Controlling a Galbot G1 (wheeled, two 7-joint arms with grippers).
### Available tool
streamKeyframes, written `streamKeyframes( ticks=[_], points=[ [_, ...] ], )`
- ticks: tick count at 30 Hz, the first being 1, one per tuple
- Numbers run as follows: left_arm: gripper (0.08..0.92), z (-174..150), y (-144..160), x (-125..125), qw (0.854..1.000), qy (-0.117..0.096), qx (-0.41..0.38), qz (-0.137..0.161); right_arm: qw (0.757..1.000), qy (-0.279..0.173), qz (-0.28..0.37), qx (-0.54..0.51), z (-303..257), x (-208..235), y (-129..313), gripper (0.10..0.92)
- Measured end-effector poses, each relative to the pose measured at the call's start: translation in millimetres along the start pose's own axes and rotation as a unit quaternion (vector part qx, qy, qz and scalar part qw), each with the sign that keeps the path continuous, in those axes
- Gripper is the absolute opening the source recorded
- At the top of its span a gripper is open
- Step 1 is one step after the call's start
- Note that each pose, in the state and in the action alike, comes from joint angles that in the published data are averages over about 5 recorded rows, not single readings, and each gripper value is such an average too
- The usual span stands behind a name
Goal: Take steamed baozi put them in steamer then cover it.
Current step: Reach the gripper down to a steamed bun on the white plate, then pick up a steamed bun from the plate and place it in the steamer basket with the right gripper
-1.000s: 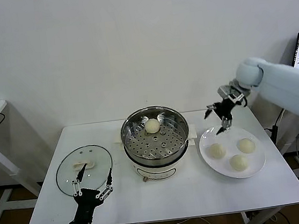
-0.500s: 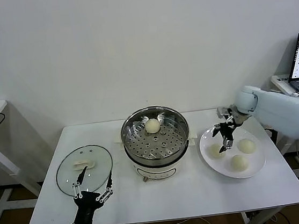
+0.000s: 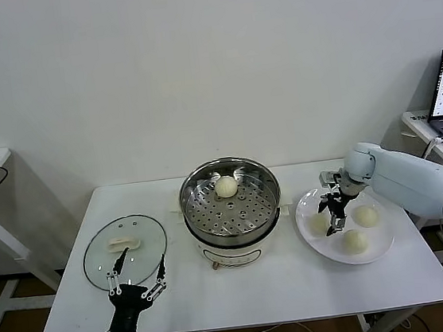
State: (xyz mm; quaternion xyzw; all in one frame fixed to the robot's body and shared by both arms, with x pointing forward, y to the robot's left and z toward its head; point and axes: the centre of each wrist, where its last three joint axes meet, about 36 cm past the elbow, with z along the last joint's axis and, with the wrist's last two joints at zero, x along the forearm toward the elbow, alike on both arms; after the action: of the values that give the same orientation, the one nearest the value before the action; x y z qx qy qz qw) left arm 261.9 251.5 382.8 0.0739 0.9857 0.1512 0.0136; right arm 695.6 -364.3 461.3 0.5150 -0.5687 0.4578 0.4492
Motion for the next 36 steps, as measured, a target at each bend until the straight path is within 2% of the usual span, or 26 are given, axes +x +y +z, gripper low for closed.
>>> streamKeyframes(
  ticks=[8, 15, 26, 31, 36],
  points=[
    [0.823, 0, 0, -1, 1.000, -0.001, 0.000, 0.000, 1.000, 0.004, 0.002, 0.012, -3, 12, -3, 0.645],
    [0.823, -5, 2, -2, 1.000, -0.008, -0.002, 0.000, 0.999, -0.001, 0.002, 0.052, -30, 67, -18, 0.645],
    [0.823, -9, 1, -2, 1.000, -0.015, 0.000, 0.001, 0.987, -0.010, -0.001, 0.159, -139, 195, -33, 0.645],
    [0.823, -9, -1, -4, 1.000, -0.016, 0.002, 0.004, 0.981, -0.018, -0.009, 0.195, -193, 213, -23, 0.645],
    [0.823, -10, -1, -6, 1.000, -0.020, 0.003, 0.003, 0.977, -0.029, -0.011, 0.211, -243, 205, -15, 0.645]
  ],
)
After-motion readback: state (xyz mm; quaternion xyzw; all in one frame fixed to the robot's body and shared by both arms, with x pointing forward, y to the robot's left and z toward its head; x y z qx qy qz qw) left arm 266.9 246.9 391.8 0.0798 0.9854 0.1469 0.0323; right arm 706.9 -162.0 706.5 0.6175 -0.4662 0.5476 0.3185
